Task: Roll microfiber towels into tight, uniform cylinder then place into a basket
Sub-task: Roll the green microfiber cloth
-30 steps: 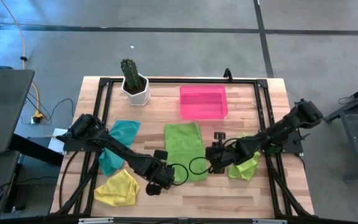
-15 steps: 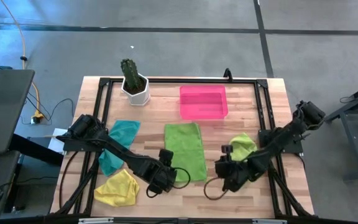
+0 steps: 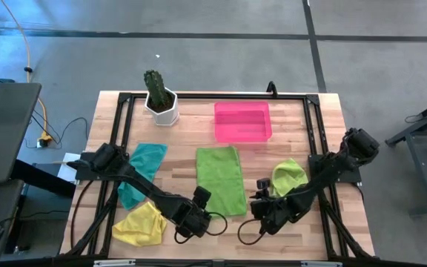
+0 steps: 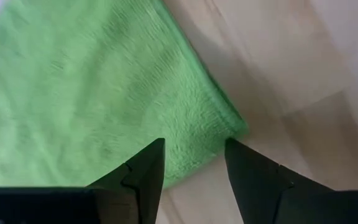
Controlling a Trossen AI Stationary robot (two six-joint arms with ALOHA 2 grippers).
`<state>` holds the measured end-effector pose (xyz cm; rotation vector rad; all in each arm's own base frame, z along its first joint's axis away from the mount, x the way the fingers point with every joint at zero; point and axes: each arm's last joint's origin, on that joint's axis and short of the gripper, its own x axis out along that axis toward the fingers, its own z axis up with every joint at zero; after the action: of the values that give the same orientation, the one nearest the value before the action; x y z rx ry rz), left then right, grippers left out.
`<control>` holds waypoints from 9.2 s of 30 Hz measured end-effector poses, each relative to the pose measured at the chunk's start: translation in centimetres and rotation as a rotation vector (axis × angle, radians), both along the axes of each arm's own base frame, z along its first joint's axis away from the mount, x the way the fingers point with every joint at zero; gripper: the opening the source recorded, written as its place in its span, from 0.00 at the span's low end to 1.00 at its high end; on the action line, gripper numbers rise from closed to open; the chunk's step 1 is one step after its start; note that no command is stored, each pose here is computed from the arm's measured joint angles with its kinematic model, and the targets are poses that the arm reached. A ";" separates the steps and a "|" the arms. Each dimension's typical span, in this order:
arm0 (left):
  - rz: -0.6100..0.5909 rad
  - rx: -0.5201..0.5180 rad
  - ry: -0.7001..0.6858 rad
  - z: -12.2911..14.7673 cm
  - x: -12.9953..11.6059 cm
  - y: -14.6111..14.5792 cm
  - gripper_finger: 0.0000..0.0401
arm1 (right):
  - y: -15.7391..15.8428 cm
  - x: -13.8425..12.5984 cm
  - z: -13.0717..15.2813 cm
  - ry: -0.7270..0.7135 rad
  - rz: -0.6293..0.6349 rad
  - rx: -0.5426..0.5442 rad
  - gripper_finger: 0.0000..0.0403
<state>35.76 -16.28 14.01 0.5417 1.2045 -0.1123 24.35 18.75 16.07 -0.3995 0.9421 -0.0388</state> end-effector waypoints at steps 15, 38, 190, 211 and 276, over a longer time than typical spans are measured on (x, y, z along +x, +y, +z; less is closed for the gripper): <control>0.031 -0.010 0.001 -1.3 0.3 -0.3 0.32 | 0.7 1.3 -3.0 0.085 0.200 -0.083 0.27; -0.045 -0.013 0.033 -1.5 0.3 -0.3 0.01 | 1.0 1.9 -3.3 0.096 0.287 -0.037 0.39; 1.404 -0.450 -0.144 -0.6 1.0 5.4 0.01 | -5.9 5.7 -1.0 0.047 0.006 0.141 0.44; 1.380 -0.443 -0.137 -0.7 1.0 5.4 0.01 | -5.1 5.9 -3.6 0.086 -0.033 0.138 0.44; 0.585 -0.216 -0.143 -0.6 1.4 3.2 0.29 | -5.1 6.1 -4.1 0.085 -0.170 0.276 0.10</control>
<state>37.21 -13.11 13.37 -0.0042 1.1501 0.2872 30.40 13.62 11.93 -0.0659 1.0479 -0.0462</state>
